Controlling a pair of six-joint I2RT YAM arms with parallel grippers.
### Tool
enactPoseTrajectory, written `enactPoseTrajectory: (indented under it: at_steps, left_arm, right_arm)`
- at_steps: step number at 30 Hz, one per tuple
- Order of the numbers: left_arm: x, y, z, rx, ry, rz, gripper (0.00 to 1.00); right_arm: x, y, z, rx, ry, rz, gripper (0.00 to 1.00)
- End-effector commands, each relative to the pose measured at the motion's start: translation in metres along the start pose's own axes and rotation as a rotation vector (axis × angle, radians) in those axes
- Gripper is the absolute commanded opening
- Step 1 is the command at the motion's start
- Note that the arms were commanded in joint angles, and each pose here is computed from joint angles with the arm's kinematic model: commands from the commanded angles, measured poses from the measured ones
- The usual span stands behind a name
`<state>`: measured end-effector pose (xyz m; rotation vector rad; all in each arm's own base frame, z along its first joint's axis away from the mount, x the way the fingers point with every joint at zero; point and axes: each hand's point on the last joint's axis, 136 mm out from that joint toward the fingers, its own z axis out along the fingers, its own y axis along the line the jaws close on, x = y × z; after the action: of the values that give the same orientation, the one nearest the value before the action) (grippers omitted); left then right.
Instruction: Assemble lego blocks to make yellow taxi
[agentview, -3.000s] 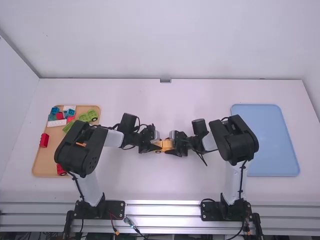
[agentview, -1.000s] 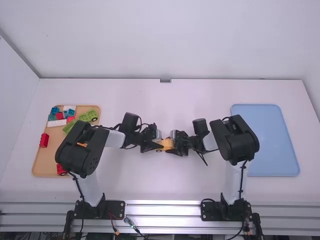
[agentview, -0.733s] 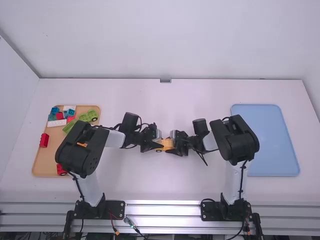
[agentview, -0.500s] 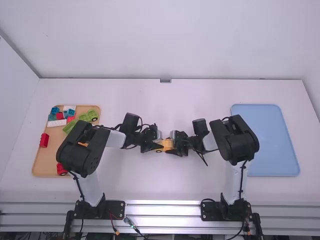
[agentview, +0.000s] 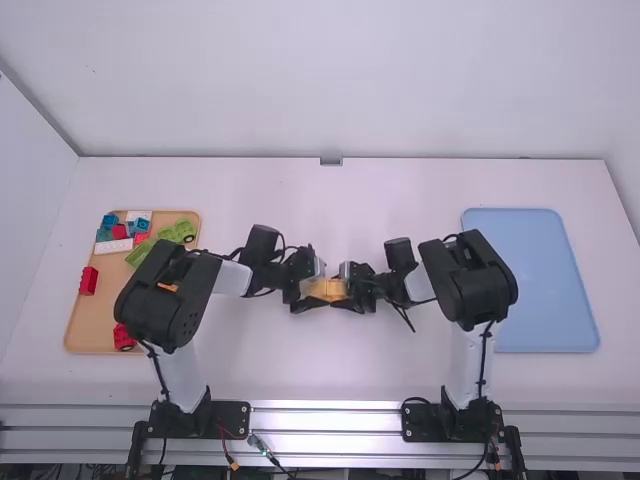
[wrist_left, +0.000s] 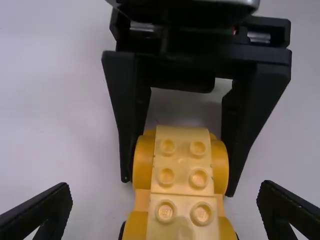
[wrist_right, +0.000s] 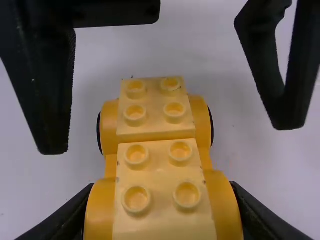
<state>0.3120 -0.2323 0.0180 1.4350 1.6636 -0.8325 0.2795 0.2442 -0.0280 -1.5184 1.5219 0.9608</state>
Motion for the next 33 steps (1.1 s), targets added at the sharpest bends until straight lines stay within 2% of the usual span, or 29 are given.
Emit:
enactPoseTrajectory:
  at_steps: [1, 5, 6, 7, 8, 20, 25, 33]
  left_arm:
    - [-0.021, 0.000, -0.011, 0.012, -0.066, -0.030, 0.99]
    - [-0.053, 0.001, -0.032, 0.016, -0.152, 0.018, 0.99]
    - [-0.055, 0.002, -0.035, 0.010, -0.154, 0.021, 0.82]
    - [-0.057, 0.002, -0.036, 0.006, -0.151, 0.022, 0.08]
    - [-0.055, 0.002, -0.036, 0.002, -0.138, 0.015, 0.03]
    - [0.009, -0.008, -0.012, -0.006, 0.093, -0.150, 0.02]
    - [0.048, -0.013, -0.004, -0.008, 0.198, -0.227, 0.02]
    - [0.075, -0.020, 0.004, 0.010, 0.251, -0.277, 0.02]
  right_arm:
    - [0.005, 0.007, 0.002, -0.015, 0.010, 0.021, 0.28]
    - [0.005, 0.007, 0.002, -0.015, 0.009, 0.021, 0.27]
    - [0.005, 0.007, 0.002, -0.015, 0.009, 0.020, 0.28]
    - [0.005, 0.007, 0.002, -0.015, 0.009, 0.021, 0.27]
    - [0.005, 0.007, 0.002, -0.015, 0.009, 0.021, 0.28]
    - [0.005, 0.007, 0.002, -0.016, 0.009, 0.021, 0.27]
    - [0.005, 0.007, 0.002, -0.014, 0.009, 0.022, 0.27]
    - [0.006, 0.005, 0.000, -0.007, 0.009, 0.027, 0.27]
